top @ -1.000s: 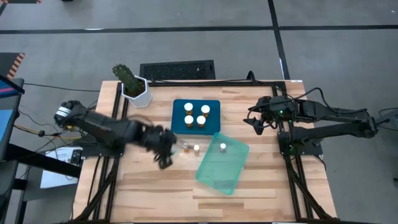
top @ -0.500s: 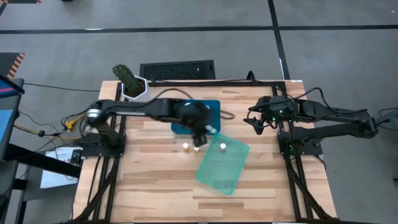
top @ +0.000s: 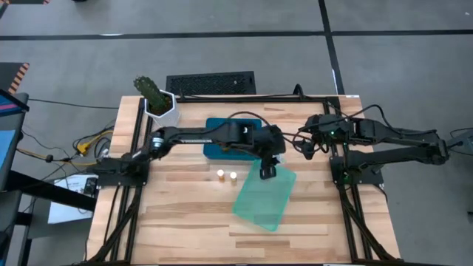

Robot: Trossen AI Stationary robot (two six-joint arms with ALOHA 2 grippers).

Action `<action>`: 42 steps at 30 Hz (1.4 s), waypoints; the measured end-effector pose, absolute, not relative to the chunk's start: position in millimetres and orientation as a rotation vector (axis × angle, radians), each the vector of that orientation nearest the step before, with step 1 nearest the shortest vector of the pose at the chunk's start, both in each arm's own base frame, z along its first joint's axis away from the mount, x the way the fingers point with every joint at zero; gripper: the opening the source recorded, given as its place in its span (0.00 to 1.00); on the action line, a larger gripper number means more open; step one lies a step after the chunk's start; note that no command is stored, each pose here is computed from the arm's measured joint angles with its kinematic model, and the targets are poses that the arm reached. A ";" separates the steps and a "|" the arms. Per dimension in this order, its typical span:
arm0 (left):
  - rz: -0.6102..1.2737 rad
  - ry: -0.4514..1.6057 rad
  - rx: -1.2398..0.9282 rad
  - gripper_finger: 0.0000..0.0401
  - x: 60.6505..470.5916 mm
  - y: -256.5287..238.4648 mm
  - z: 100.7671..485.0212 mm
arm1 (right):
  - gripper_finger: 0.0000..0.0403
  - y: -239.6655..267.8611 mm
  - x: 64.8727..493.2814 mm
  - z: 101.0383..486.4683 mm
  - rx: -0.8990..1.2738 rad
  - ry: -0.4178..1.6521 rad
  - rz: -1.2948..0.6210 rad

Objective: Pick and place medicine bottles into bin by pill shape (circle, oval)
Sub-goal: Put the small green pill bottle into the green bin

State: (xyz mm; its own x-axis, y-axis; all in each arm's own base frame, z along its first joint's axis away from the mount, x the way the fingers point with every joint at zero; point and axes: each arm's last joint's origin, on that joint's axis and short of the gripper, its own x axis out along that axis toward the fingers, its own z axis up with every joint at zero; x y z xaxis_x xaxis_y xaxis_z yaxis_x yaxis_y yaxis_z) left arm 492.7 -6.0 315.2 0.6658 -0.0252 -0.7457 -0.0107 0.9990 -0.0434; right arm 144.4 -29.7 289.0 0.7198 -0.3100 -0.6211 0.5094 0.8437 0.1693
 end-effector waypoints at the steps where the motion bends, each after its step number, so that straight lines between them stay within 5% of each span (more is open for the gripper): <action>1: -0.021 0.845 -0.049 0.28 494.7 -7.8 310.2 | 0.83 -29.7 143.8 288.3 0.342 0.627 -0.465; 9: -0.057 0.952 -0.035 0.28 505.5 -21.7 271.9 | 0.83 -29.5 142.4 286.8 0.340 0.648 -0.469; 31: -0.055 0.991 0.144 0.28 514.5 -24.1 242.1 | 0.83 -29.4 141.9 286.1 0.338 0.658 -0.469; 42: -0.043 1.023 0.150 0.28 467.7 -41.9 315.1 | 0.83 -29.3 141.3 285.5 0.340 0.665 -0.471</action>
State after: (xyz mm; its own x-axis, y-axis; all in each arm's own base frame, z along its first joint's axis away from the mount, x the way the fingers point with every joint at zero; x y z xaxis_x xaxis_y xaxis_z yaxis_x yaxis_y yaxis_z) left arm 467.7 -41.9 315.1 0.5213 0.0347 -0.8526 0.1058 0.9888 0.1049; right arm 141.3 -29.3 285.5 0.6890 -0.3059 -0.6571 0.5176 0.8422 0.1506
